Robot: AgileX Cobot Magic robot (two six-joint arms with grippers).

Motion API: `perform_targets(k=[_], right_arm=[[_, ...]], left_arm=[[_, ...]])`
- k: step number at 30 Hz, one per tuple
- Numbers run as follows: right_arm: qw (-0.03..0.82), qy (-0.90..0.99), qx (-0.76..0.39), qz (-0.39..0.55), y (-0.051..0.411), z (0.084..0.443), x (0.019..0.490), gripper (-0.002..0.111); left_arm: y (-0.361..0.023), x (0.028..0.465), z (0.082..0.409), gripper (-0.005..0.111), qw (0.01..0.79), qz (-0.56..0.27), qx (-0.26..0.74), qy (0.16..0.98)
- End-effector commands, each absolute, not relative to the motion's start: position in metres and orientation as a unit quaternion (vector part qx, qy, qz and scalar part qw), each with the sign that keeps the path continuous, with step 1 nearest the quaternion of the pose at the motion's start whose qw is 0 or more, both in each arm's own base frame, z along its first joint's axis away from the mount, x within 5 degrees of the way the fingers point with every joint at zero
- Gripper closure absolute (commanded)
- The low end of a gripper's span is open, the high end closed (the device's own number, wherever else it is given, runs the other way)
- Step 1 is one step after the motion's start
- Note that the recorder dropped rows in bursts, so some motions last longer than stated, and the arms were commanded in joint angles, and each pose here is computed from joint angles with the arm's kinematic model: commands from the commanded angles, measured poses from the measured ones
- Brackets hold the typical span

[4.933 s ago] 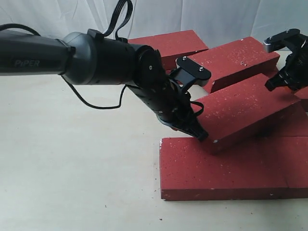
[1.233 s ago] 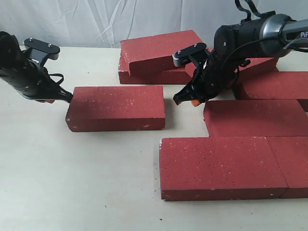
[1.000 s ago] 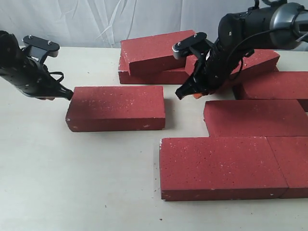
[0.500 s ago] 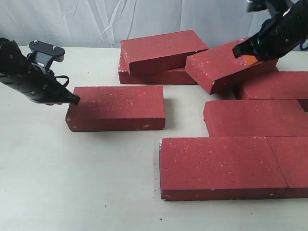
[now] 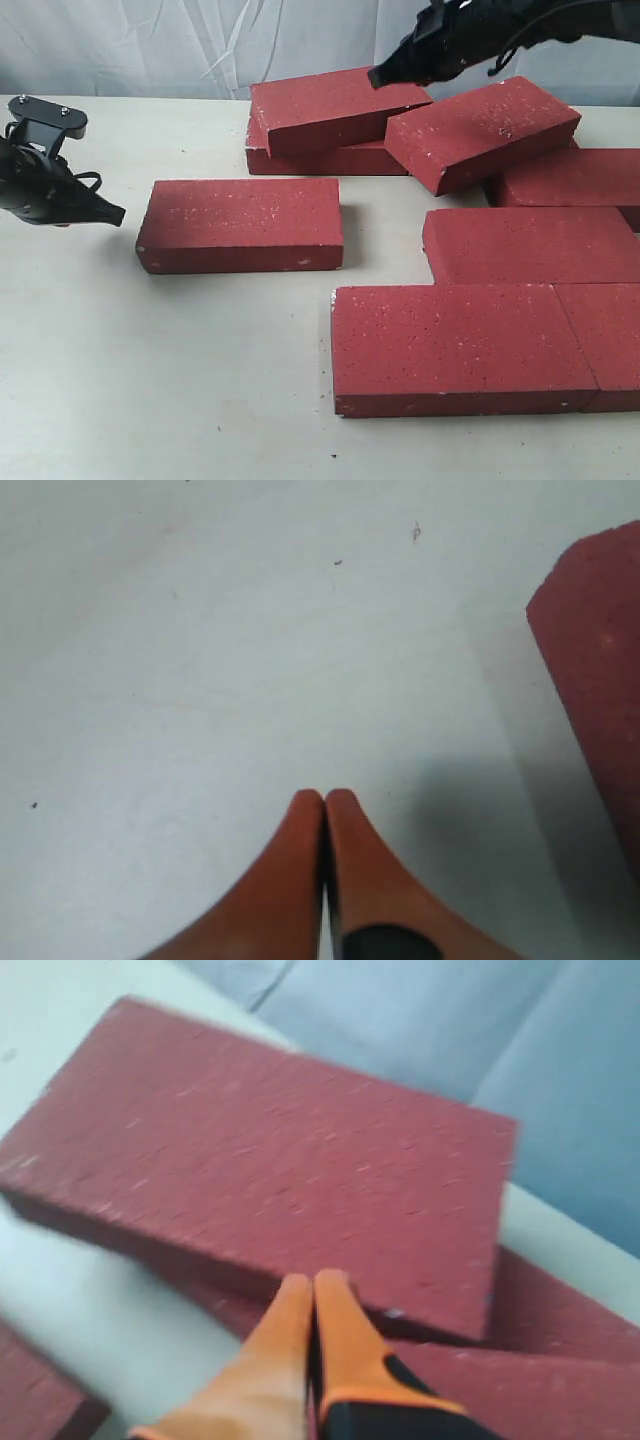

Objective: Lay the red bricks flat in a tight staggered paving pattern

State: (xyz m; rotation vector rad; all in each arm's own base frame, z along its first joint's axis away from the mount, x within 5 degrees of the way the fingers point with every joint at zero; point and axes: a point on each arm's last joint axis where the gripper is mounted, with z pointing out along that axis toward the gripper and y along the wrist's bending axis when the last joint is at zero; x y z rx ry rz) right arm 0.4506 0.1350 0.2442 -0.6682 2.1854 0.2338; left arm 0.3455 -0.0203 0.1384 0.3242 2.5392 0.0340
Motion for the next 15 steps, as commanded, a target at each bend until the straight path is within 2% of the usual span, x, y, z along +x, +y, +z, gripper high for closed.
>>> perform_targets(k=[1,3,9,15], right_arm=[[0.386,0.893,-0.217,0.080,0.110,0.251,0.484,0.109],[0.365,0.899,-0.232,0.073,0.108,0.251,0.498,0.109],[0.361,0.915,-0.179,0.010,0.089,0.247,0.538,0.109],[0.307,0.932,-0.193,0.005,0.077,0.212,0.553,0.109]], left_arm=[[-0.020,0.347,0.142,0.107,0.304,0.012,0.112,0.946],[-0.020,0.347,0.142,0.107,0.308,0.012,0.109,0.945],[-0.020,0.347,0.142,0.107,0.309,0.012,0.109,0.945],[-0.020,0.349,0.143,0.107,0.318,0.013,0.108,0.942]])
